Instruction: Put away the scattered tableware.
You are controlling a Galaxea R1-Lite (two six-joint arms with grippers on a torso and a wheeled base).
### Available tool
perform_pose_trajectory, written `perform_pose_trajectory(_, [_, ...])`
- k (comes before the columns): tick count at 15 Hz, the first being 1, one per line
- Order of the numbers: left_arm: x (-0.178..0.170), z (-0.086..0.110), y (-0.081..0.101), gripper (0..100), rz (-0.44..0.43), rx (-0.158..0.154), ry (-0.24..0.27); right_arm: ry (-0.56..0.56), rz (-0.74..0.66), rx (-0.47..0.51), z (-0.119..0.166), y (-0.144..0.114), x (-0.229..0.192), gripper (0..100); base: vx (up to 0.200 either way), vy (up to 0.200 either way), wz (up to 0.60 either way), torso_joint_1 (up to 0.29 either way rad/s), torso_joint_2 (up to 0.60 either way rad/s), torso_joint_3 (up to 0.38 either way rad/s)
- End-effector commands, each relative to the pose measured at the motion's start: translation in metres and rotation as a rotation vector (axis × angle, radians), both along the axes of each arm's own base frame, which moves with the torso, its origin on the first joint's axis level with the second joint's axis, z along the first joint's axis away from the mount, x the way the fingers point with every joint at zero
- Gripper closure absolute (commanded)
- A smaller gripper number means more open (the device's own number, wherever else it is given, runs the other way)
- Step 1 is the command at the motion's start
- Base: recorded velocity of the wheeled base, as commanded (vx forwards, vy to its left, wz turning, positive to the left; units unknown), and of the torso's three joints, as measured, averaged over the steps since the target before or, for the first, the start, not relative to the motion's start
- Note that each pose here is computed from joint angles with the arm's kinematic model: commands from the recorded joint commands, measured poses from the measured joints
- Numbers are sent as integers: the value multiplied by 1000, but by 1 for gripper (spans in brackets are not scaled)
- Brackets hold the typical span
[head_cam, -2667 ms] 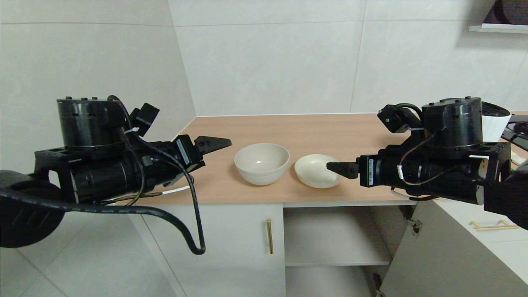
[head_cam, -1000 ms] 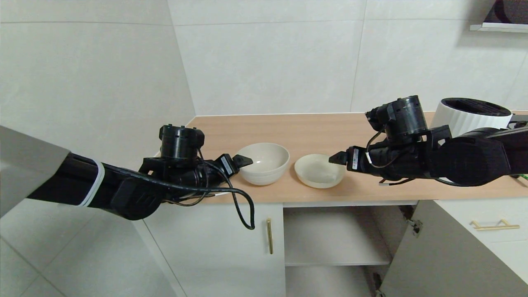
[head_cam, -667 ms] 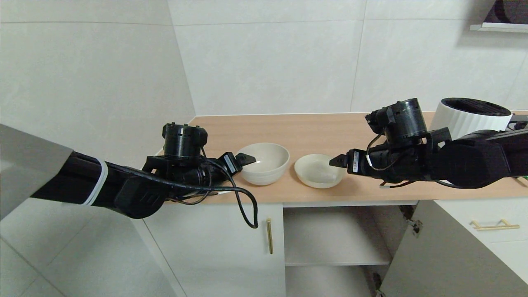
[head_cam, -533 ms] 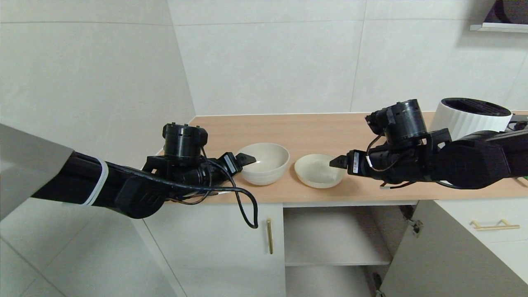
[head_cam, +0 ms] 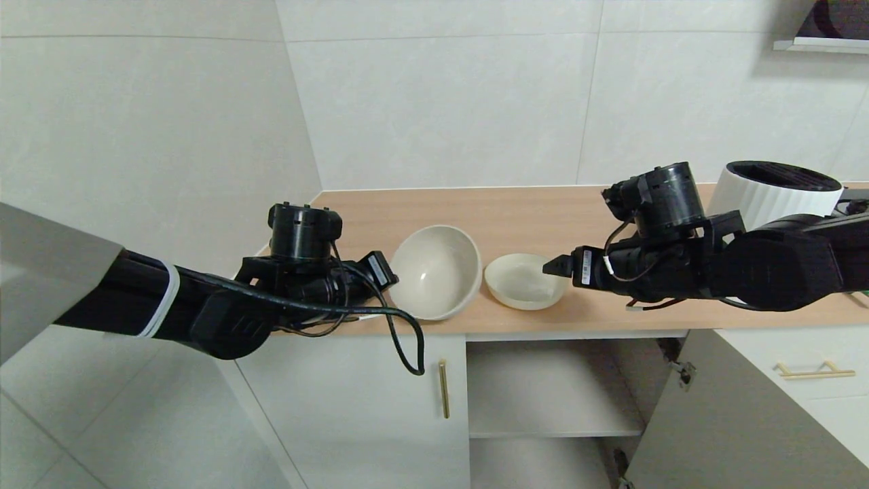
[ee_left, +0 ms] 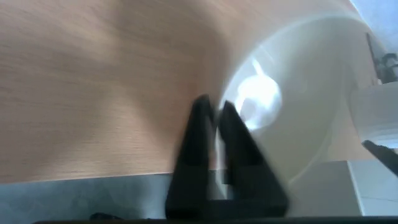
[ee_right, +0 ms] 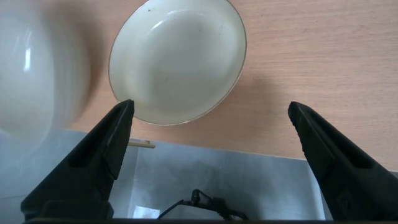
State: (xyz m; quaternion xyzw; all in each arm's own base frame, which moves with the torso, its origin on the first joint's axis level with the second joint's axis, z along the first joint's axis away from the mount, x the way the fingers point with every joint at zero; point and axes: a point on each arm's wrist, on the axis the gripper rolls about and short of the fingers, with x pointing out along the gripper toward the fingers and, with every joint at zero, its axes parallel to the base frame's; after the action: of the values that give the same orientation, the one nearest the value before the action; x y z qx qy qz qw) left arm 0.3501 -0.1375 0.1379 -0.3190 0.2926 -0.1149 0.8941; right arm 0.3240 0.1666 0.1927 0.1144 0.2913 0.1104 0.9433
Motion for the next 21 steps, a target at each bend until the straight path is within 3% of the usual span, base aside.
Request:
perform_pose_trajectory(1, [-1, 2, 0, 100, 2, -3, -7, -3, -1, 2, 1, 0, 0, 0, 0, 0, 0, 0, 0, 0])
perform_pose_trajectory(5, [-1, 4, 1, 100, 2, -4, -12, -24, -31, -11, 3, 2, 4, 0, 0, 0, 0, 0, 0, 0])
perform_pose_trajectory(11, [-2, 6, 1, 100, 2, -5, -13, -19, -169, -142, -30, 22, 29, 0, 0, 0, 0, 0, 0, 0])
perform_pose_trajectory(21, [-2, 6, 1, 100, 2, -5, -13, 10, -176, -169, -47, 26, 38, 0, 0, 0, 0, 0, 0, 0])
